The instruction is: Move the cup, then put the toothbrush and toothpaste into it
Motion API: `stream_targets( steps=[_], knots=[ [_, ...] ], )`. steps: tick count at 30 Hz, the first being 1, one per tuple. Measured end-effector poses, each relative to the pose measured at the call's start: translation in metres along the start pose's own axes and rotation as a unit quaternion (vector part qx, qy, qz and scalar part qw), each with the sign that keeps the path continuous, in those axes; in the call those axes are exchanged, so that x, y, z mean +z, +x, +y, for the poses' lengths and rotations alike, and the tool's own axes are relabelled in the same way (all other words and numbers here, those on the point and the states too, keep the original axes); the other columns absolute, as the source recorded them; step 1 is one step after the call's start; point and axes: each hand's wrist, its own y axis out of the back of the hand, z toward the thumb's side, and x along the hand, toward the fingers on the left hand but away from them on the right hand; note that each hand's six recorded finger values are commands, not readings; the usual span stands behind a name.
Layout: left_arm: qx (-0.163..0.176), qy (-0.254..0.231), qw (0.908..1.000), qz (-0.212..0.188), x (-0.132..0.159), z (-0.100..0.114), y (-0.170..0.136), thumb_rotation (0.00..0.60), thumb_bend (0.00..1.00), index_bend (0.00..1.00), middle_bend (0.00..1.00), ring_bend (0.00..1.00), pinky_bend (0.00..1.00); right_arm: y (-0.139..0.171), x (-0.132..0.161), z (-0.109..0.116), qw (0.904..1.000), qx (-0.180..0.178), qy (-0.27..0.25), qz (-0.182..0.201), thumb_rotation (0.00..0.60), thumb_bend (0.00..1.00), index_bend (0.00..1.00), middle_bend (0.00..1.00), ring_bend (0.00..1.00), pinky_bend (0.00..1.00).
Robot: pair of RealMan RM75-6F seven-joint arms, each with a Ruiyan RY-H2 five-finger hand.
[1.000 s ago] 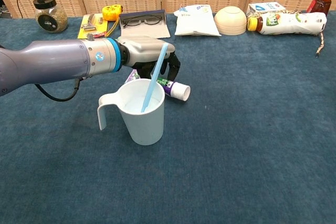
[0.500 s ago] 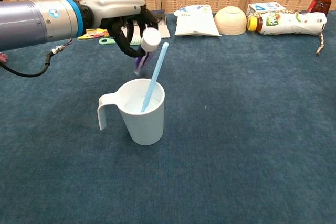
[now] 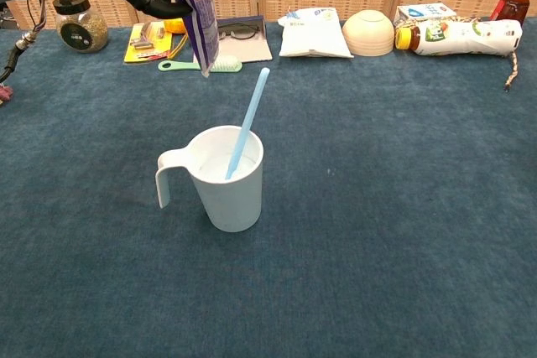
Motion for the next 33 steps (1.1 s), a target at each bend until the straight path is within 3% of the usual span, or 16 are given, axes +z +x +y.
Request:
stream_targets(
  steps=[9, 16, 25, 33],
  knots=[
    [-0.014, -0.004, 0.9997, -0.018, 0.017, 0.016, -0.016, 0.6, 0.37, 0.7, 0.45, 0.38, 0.49, 0.001, 0.001, 0.0, 1.0, -0.001, 0.0, 0.001, 0.6, 0.24, 0.0, 0.0, 0.0, 0.07],
    [-0.071, 0.032, 0.9967, -0.022, 0.039, 0.019, -0.035, 0.6, 0.38, 0.7, 0.45, 0.38, 0.49, 0.002, 0.002, 0.003, 1.0, -0.006, -0.001, 0.002, 0.6, 0.24, 0.0, 0.0, 0.0, 0.07],
    [-0.134, 0.066, 0.9884, -0.027, 0.066, 0.008, -0.057, 0.6, 0.37, 0.7, 0.45, 0.38, 0.49, 0.004, 0.004, 0.01, 0.9998, -0.015, -0.005, 0.007, 0.6, 0.24, 0.0, 0.0, 0.0, 0.07],
    [-0.159, 0.077, 0.9839, -0.026, 0.07, -0.006, -0.061, 0.6, 0.37, 0.7, 0.45, 0.38, 0.49, 0.006, 0.005, 0.013, 0.9997, -0.02, -0.007, 0.01, 0.6, 0.24, 0.0, 0.0, 0.0, 0.07]
  ],
)
